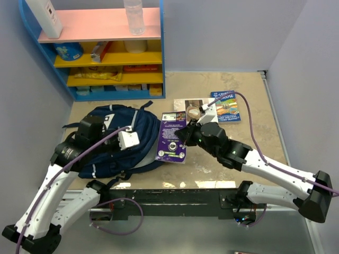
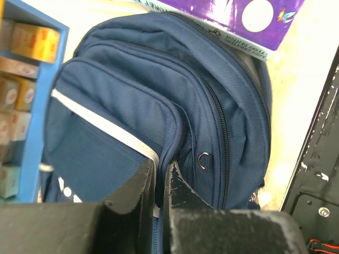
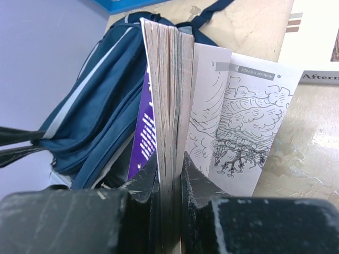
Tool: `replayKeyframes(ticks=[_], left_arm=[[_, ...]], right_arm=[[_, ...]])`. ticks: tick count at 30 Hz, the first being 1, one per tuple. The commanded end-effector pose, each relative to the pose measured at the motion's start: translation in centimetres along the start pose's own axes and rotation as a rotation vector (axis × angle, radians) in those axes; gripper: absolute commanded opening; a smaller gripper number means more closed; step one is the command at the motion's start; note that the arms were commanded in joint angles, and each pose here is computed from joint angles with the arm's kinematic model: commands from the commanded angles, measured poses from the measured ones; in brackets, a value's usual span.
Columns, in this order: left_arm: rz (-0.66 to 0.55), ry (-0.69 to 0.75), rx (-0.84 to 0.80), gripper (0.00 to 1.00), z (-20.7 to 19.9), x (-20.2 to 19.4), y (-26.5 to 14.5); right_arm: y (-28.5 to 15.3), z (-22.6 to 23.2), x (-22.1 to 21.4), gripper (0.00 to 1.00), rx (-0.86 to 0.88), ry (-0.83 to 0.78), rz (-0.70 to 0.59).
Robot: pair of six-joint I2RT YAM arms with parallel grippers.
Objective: Pack the student bag
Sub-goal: Pick up the book from the center of the board, then place the book in the student bag.
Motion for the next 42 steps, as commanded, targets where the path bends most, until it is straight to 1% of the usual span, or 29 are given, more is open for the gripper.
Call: replayKeyframes(ticks=[1,3,7,8,10,11,13,14,15,16,17,18,19,20,21,22,23,24,25,27,30,33,34,36,37,39,40,41,42], left_arm=[[-0.093,0.040,0.202,0.00,2.2,2.6,-3.2],[-0.097,0.031,0.261,0.00,2.9,2.8,-3.9],[-0.073,-0.021,0.285,0.00,3.1,2.4,-3.7],[-0.073,-0.025,0.281,0.00,3.1,2.3,-3.6],[-0.096,-0.026,0.273,0.00,2.8,2.5,-3.4],[-0.104,-0.029,0.267,0.00,2.7,2.6,-3.3],[-0.122,-0.037,0.264,0.00,2.7,2.8,-3.0],[-0.127,-0.040,0.257,0.00,2.7,2.9,-2.9],[-0.147,-0.039,0.237,0.00,2.6,3.2,-2.8],[-0.161,-0.034,0.228,0.00,2.5,3.5,-2.9],[-0.173,-0.030,0.210,0.00,2.4,3.7,-2.8],[-0.201,-0.021,0.172,0.00,1.8,4.0,-2.7],[-0.208,0.006,0.152,0.00,1.5,4.1,-2.6],[-0.211,0.012,0.120,0.00,0.9,4.0,-2.5],[-0.228,0.023,0.091,0.00,0.4,4.1,-2.4],[-0.237,0.052,0.077,0.00,0.1,4.1,-2.4],[-0.245,0.064,0.049,0.00,-0.6,4.1,-2.5],[-0.278,0.082,0.017,0.00,-1.1,4.5,-2.5],[-0.290,0.122,-0.003,0.00,-1.5,4.6,-2.6],[-0.297,0.119,-0.078,0.00,-2.5,4.5,-2.6],[-0.295,0.116,-0.097,0.00,-2.4,4.7,-2.5],[-0.330,0.132,-0.064,0.00,-1.9,5.4,-2.9],[-0.338,0.140,-0.061,0.00,-1.9,5.6,-3.0],[-0.342,0.147,-0.069,0.00,-1.9,5.7,-3.2],[-0.341,0.152,-0.075,0.00,-1.9,5.7,-3.2],[-0.337,0.153,-0.079,0.00,-2.0,5.8,-3.4],[-0.338,0.155,-0.077,0.00,-1.9,5.8,-3.4],[-0.342,0.159,-0.070,0.00,-1.9,5.9,-3.5],[-0.343,0.161,-0.068,0.00,-1.8,6.0,-3.6]], right_arm=[[0.7,2.4,0.5,0.00,0.059,0.005,0.013],[1.2,2.1,-0.3,0.00,0.050,0.026,0.041],[0.8,1.1,-1.0,0.00,0.035,0.092,0.047],[0.8,0.1,-1.6,0.00,0.019,0.119,0.056],[0.5,0.5,-2.0,0.00,0.075,0.160,0.066],[0.8,-0.4,-3.1,0.00,0.073,0.183,0.090],[1.6,-0.2,-3.9,0.00,0.099,0.199,0.113],[2.6,-0.6,-5.5,0.00,0.087,0.197,0.187],[3.0,-0.2,-6.0,0.00,0.109,0.197,0.214],[3.5,1.2,-6.1,0.00,0.179,0.205,0.219],[4.3,1.4,-7.0,0.00,0.201,0.210,0.257],[4.8,2.0,-7.1,0.00,0.233,0.211,0.262],[5.2,3.9,-6.3,0.00,0.303,0.216,0.246],[5.6,4.8,-6.3,0.00,0.336,0.194,0.256],[6.4,5.1,-7.1,0.00,0.349,0.182,0.295],[6.8,7.1,-6.1,0.00,0.400,0.176,0.284],[7.1,7.8,-6.0,0.00,0.422,0.162,0.285],[7.6,8.2,-5.9,0.00,0.430,0.165,0.278],[7.7,9.6,-5.1,0.00,0.473,0.168,0.255],[8.2,10.4,-4.4,0.00,0.491,0.178,0.225],[9.5,11.3,-4.1,0.00,0.508,0.219,0.200],[11.3,11.0,-5.5,0.00,0.519,0.291,0.214],[11.5,11.7,-6.0,0.00,0.541,0.301,0.210],[13.2,11.2,-8.2,0.00,0.501,0.284,0.242],[13.5,12.4,-9.3,0.00,0.510,0.267,0.262],[14.8,12.6,-12.5,0.00,0.487,0.242,0.308],[15.3,14.0,-12.7,0.00,0.502,0.224,0.313],[16.5,13.4,-14.4,0.00,0.475,0.204,0.339],[16.5,14.1,-15.5,0.00,0.479,0.190,0.354]])
Point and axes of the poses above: each gripper's point midway between its finger pads, its own y axis out along the fingers, its own z axis along the line the jaws close on, x = y × z, the point moved 4 cm from there along -y, back along the fingers, and after that the axes turned 12 degrees about y, right-handed, at the moved point
